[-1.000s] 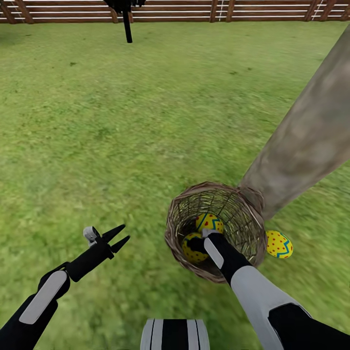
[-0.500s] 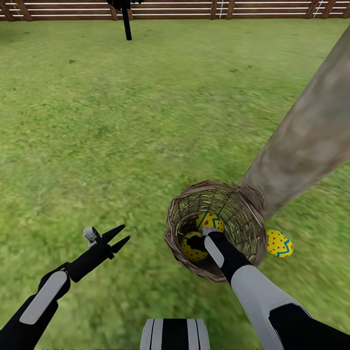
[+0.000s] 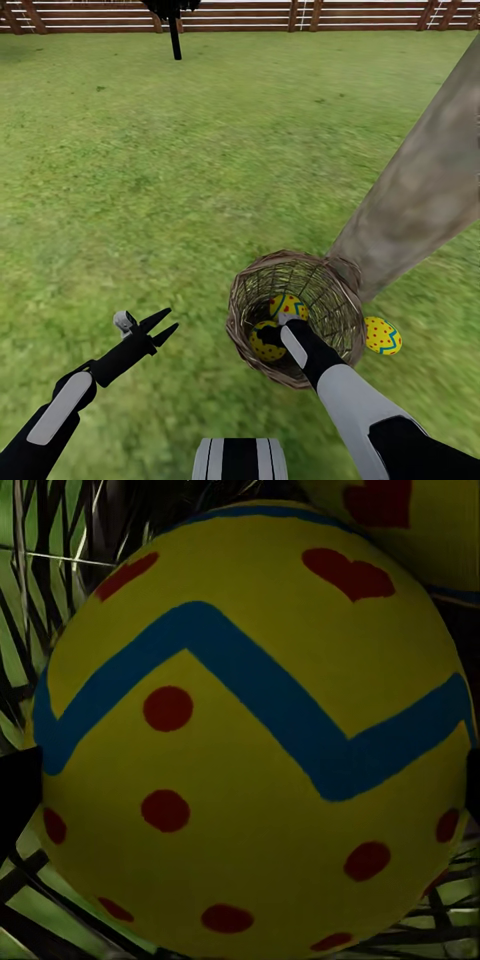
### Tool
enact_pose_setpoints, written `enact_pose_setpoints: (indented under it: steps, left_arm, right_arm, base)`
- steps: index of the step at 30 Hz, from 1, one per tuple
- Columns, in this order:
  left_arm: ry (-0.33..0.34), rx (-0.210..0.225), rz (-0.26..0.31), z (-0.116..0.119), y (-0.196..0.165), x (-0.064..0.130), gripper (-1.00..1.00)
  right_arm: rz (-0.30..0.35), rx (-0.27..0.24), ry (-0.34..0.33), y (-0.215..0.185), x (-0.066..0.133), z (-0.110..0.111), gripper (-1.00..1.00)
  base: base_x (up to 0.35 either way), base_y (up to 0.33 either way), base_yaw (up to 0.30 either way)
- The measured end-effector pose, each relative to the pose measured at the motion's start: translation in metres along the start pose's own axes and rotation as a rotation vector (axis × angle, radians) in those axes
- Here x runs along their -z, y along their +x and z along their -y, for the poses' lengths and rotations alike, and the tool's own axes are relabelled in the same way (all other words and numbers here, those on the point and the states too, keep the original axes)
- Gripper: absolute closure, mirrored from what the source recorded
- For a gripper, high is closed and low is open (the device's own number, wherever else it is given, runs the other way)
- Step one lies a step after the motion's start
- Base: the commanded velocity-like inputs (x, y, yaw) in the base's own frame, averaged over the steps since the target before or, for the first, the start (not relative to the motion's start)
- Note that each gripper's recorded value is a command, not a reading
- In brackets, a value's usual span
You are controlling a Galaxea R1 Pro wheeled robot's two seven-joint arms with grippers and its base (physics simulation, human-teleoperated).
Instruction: Take the three Easter eggs out of the wicker basket on the lawn in the garden, then place them on the lawn next to a single tree (choose any tree) so that all three eggs are next to the same tree and none are left in the basket.
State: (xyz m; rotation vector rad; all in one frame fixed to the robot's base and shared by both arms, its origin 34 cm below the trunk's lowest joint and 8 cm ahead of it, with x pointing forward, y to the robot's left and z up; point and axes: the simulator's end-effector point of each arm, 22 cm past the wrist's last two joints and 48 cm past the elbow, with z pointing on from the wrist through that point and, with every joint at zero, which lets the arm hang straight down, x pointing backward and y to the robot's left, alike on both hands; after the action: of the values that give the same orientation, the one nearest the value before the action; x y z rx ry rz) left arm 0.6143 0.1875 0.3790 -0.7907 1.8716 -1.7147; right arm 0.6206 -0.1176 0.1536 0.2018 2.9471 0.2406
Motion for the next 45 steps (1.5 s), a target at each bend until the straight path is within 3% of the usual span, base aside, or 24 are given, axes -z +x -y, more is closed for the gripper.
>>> enact_pose_setpoints:
  steps: [15, 45]
  left_arm:
    - [0.019, -0.017, 0.002, 0.015, -0.001, -0.001, -1.0]
    - [0.104, -0.106, 0.009, 0.085, -0.005, 0.0, -1.0]
  right_arm:
    - [-0.022, 0.009, 0.02, 0.01, 0.006, 0.006, 1.0]
    - [0.096, 0.024, 0.0, -0.038, 0.067, -0.012, 1.0]
  base:
    - [0.0, 0.0, 0.0]
    - [0.0, 0.0, 0.0]
